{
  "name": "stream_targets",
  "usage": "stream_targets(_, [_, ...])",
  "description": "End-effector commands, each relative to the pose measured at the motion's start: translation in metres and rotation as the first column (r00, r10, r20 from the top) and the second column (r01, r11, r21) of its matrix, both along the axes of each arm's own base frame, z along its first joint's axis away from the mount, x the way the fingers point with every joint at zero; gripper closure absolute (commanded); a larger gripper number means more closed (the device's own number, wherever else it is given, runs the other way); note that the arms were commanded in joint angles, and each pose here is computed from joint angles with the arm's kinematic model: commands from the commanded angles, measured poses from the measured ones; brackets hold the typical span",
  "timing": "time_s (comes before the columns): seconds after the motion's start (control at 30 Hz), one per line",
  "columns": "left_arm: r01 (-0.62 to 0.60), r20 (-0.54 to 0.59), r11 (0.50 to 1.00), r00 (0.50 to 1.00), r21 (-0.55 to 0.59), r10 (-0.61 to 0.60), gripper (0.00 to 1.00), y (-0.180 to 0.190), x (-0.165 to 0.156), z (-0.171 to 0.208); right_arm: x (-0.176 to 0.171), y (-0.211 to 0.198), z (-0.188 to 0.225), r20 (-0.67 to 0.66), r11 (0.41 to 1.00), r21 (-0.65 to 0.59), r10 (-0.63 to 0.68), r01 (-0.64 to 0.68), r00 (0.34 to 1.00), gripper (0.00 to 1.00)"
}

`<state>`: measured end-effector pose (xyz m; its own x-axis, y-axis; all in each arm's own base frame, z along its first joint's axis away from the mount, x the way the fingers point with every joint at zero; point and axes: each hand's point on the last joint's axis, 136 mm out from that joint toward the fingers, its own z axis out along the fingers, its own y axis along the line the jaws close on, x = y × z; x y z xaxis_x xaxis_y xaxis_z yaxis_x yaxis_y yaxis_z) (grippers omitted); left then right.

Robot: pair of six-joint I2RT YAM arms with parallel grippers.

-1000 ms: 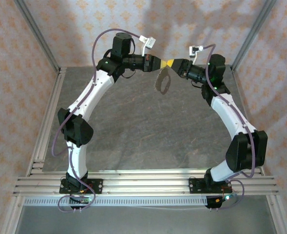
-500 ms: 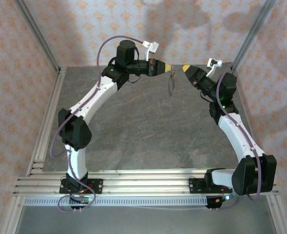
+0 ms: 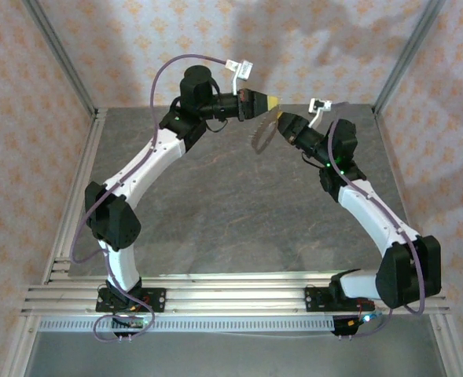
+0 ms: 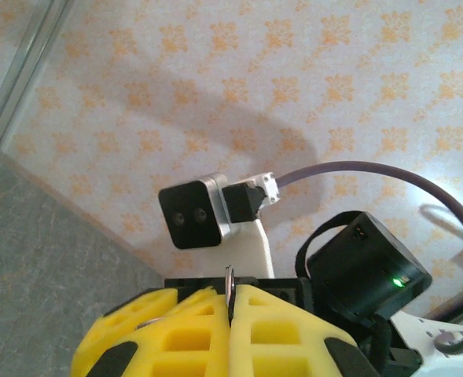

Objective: Put the keys on the keyring

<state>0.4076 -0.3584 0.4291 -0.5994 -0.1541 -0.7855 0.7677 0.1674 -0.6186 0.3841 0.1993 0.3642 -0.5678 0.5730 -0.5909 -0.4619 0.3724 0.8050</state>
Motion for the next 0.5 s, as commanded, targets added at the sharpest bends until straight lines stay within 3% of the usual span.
stream_targets(0.0, [-0.016, 0.078, 0.997, 0.997, -0.07, 0.021, 1.0, 0.004, -0.012, 0.032, -0.005, -0.005, 0.018, 0.082, 0.999, -0.028, -0.041, 0.043, 0.996, 0.8])
stream_targets(0.27, [-0.017, 0.071, 0.997, 0.997, -0.078, 0.023, 1.0, 0.005, -0.013, 0.029, -0.002, -0.043, -0.002, 0.032, 0.972, -0.102, -0.208, 0.21, 0.978, 0.8])
stream_targets(0.47, [-0.012, 0.072, 0.997, 0.997, -0.082, 0.018, 1.0, 0.005, -0.015, 0.03, -0.009, -0.055, 0.032, 0.097, 0.967, -0.057, -0.242, 0.249, 0.965, 0.8])
